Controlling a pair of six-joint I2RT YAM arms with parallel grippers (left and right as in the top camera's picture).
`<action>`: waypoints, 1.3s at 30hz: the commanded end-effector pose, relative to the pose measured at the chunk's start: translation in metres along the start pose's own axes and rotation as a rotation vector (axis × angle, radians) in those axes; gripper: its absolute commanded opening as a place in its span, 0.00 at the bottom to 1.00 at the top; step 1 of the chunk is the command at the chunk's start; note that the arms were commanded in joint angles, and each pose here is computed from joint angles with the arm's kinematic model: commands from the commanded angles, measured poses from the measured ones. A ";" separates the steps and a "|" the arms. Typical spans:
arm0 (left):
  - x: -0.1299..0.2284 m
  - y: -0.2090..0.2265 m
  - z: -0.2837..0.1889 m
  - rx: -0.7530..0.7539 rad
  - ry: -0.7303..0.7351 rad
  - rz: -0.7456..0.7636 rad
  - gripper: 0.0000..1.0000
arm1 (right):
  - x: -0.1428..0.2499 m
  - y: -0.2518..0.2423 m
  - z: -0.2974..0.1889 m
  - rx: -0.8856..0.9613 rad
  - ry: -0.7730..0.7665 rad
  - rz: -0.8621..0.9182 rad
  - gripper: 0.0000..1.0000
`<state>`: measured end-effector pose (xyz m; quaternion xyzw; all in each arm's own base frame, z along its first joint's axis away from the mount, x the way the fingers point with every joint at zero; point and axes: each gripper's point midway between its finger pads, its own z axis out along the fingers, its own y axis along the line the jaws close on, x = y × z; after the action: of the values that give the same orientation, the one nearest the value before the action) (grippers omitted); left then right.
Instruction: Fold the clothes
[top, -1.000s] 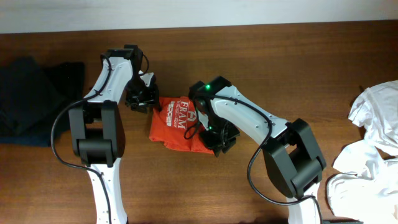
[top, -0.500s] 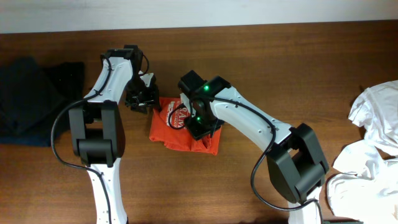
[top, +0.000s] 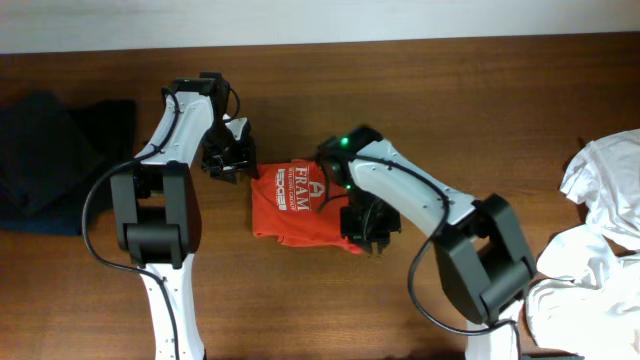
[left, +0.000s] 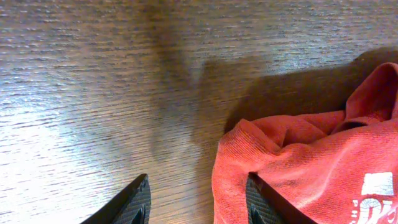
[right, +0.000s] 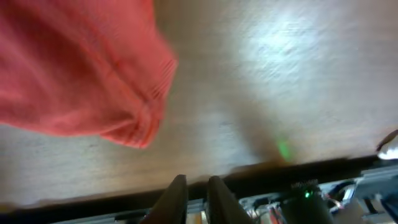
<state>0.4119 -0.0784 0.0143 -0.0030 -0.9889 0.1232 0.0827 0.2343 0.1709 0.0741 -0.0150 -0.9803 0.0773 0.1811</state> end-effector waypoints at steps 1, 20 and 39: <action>-0.010 -0.008 -0.018 0.013 -0.043 0.013 0.49 | -0.028 0.007 -0.063 -0.149 -0.259 -0.194 0.16; 0.043 -0.043 0.018 -0.054 0.254 0.085 0.33 | -0.174 -0.051 -0.029 -0.194 -0.573 -0.203 0.09; 0.037 -0.090 0.037 0.140 0.098 0.494 0.37 | -0.036 0.069 0.026 -0.675 -0.067 -0.334 0.10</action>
<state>0.3726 -0.1765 0.0115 -0.2363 -0.9431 0.2117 0.0995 0.2587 0.2291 0.0261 0.0978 -0.9461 -0.2733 0.1434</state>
